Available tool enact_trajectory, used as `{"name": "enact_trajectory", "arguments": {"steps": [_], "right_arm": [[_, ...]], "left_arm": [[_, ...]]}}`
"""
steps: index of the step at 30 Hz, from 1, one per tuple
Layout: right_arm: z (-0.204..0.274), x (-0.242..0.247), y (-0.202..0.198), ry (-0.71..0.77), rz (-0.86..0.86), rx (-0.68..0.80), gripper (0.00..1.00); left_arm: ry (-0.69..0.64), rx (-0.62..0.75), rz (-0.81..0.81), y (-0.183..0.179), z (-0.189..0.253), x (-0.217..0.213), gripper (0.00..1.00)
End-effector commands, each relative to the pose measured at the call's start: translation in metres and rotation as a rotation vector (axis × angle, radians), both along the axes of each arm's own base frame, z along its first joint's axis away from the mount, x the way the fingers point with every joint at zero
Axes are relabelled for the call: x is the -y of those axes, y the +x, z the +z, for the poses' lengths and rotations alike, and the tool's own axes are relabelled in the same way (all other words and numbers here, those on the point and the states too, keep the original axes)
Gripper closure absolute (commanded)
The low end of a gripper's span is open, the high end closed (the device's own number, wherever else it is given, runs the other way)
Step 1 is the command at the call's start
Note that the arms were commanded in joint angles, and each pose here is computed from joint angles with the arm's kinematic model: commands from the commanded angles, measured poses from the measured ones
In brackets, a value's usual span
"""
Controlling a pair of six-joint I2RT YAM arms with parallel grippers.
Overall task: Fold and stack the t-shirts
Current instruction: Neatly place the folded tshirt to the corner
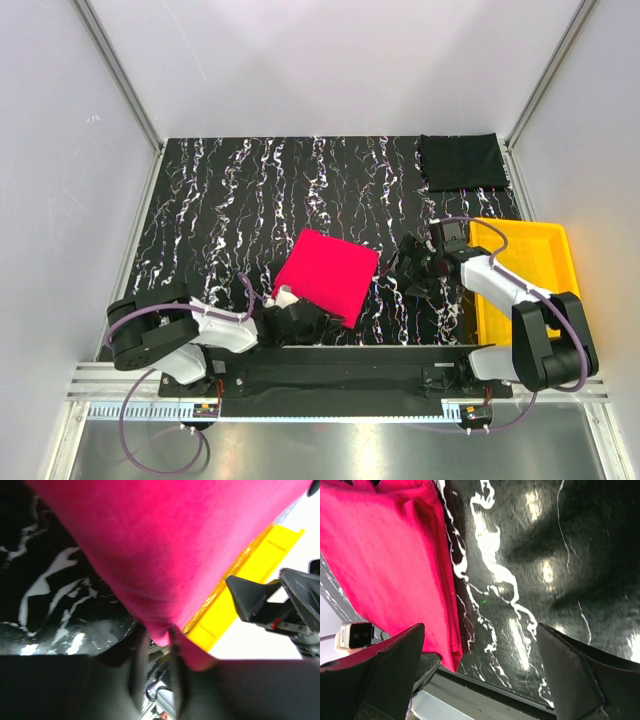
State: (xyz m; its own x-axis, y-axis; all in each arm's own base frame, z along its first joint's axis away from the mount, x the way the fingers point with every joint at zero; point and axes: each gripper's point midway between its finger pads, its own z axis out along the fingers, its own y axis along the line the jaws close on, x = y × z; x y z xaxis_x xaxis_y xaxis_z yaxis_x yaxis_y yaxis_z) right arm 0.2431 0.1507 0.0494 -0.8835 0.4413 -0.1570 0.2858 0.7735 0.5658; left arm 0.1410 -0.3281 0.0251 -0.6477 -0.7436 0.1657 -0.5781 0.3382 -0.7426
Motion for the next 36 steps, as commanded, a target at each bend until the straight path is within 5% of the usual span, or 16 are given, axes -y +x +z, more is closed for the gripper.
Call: {"name": "enact_trajectory", "arguments": {"steps": [1, 13, 28, 36], "right_arm": [[0.0, -0.013, 0.011, 0.072, -0.001, 0.013, 0.02], [0.006, -0.054, 0.018, 0.314, -0.017, -0.016, 0.1], [-0.029, -0.083, -0.019, 0.359, -0.105, -0.174, 0.15], [-0.036, -0.077, 0.0, 0.308, -0.146, -0.076, 0.2]], "left_arm": [[-0.12, 0.017, 0.103, 0.016, 0.023, 0.008, 0.83], [-0.218, 0.02, 0.172, 0.022, 0.057, 0.0, 0.95], [-0.248, 0.031, 0.18, 0.02, 0.07, -0.007, 0.97], [-0.252, 0.029, 0.165, 0.018, 0.071, -0.007, 0.97]]}}
